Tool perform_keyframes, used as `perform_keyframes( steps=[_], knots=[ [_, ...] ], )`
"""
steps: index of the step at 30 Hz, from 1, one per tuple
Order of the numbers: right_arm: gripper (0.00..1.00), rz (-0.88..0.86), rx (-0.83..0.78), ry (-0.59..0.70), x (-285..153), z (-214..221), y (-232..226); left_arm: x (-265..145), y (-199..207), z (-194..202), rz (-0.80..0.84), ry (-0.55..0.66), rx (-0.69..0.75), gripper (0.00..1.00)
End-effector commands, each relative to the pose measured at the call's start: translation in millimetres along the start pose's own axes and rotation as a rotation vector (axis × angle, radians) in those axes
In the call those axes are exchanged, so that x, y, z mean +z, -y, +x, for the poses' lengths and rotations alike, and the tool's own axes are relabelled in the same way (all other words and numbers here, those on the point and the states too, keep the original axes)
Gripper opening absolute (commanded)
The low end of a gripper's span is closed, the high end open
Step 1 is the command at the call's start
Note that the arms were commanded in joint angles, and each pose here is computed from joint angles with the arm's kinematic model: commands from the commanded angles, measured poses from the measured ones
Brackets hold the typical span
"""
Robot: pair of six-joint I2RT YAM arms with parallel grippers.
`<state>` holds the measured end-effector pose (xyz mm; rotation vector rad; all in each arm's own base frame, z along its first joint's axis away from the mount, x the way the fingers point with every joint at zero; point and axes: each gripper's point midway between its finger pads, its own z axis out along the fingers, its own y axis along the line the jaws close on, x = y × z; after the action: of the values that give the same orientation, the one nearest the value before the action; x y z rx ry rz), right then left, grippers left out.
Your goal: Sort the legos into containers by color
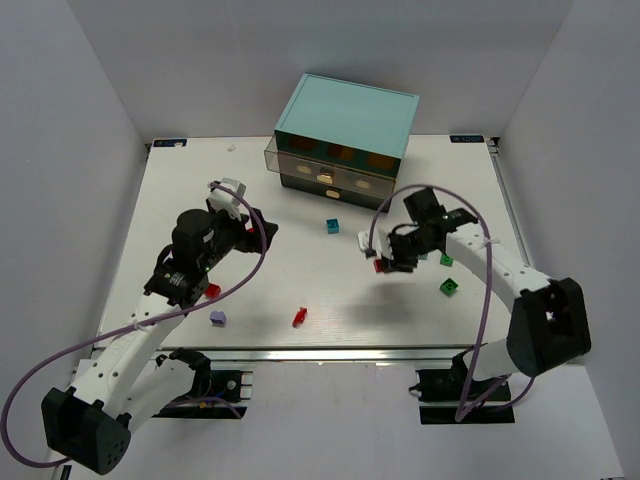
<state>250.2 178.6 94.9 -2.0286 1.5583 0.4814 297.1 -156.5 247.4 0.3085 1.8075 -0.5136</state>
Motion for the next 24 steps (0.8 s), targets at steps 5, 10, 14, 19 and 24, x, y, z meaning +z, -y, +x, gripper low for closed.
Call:
perform_keyframes(
  steps=[5, 10, 14, 19, 24],
  knots=[
    [0.00, 0.323, 0.116, 0.343, -118.7, -157.1, 90.4, -8.2, 42.1, -17.9, 0.231, 0.075, 0.028, 0.86],
    [0.00, 0.617, 0.217, 0.435, -172.8, -188.6, 162.5, -5.8, 44.7, -13.1, 0.254, 0.058, 0.041, 0.86],
    [0.00, 0.782, 0.261, 0.445, -201.0, -194.6, 208.0, -4.4, 43.7, -10.2, 0.253, 0.051, 0.049, 0.86],
    [0.10, 0.831, 0.284, 0.358, -180.2, -171.5, 245.5, -2.2, 45.0, -6.4, 0.267, 0.037, 0.061, 0.86],
    [0.15, 0.805, 0.272, 0.332, -157.8, -152.0, 254.1, -1.4, 48.3, -3.2, 0.292, 0.026, 0.069, 0.86]
  ],
)
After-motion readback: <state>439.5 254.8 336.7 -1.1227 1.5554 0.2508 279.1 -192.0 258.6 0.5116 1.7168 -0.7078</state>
